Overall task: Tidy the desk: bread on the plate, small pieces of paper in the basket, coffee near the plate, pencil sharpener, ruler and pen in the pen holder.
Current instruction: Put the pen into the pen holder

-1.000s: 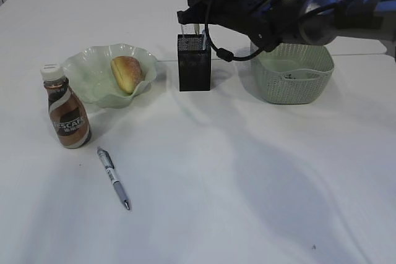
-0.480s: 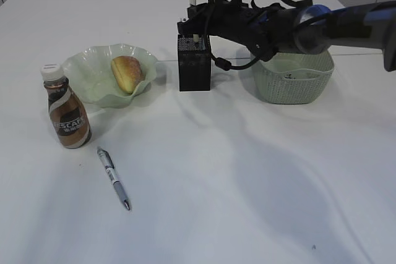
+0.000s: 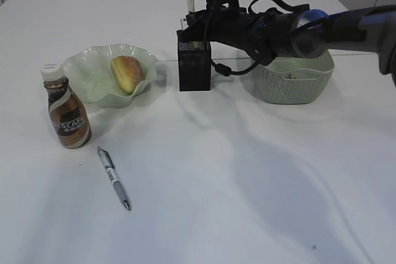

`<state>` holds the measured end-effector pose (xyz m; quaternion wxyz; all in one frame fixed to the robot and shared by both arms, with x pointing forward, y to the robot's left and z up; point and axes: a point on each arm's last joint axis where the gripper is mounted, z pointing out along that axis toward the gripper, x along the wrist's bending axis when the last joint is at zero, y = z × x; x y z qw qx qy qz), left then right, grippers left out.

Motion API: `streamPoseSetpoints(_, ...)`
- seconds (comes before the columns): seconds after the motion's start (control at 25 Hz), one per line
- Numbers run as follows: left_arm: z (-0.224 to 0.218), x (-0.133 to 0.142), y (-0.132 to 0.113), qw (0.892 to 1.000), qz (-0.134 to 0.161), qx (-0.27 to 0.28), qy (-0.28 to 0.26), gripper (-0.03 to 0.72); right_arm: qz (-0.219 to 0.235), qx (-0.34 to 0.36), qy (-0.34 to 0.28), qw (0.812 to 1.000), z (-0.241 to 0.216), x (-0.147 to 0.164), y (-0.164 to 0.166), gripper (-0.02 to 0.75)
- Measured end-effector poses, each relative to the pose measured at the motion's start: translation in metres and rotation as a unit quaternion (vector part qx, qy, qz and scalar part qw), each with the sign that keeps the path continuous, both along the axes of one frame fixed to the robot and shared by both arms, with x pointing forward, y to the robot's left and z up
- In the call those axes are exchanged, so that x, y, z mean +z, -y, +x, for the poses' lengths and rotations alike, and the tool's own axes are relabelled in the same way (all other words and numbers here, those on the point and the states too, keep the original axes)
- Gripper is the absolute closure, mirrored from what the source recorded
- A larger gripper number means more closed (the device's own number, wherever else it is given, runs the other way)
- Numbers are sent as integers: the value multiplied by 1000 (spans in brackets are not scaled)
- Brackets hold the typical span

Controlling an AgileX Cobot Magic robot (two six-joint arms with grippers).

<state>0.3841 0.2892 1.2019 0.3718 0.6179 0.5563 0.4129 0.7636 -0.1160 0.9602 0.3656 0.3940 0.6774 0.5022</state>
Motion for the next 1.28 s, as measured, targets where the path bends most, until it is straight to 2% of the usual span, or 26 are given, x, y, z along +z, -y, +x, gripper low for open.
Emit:
streamPoseSetpoints(0.32, 0, 0, 0, 1000, 0, 0, 1, 421, -4, 2, -1, 1000, 0, -3, 0, 640)
streamPoseSetpoints(0.6, 0, 0, 0, 1000, 0, 0, 1, 421, -5, 5, -1, 1000, -1, -3, -3, 582)
streamPoseSetpoints(0.88, 0, 0, 1, 1000, -5, -2, 0, 421, 4, -6, -27, 1000, -1, -9, -4, 407)
streamPoseSetpoints(1.08, 0, 0, 1, 1000, -7, -3, -1, 421, 9, -15, -42, 999, -2, -11, -3, 377)
streamPoseSetpoints(1.28, 0, 0, 1, 1000, -7, -3, -1, 421, -10, -39, -74, 996, -7, 1, 0, 373)
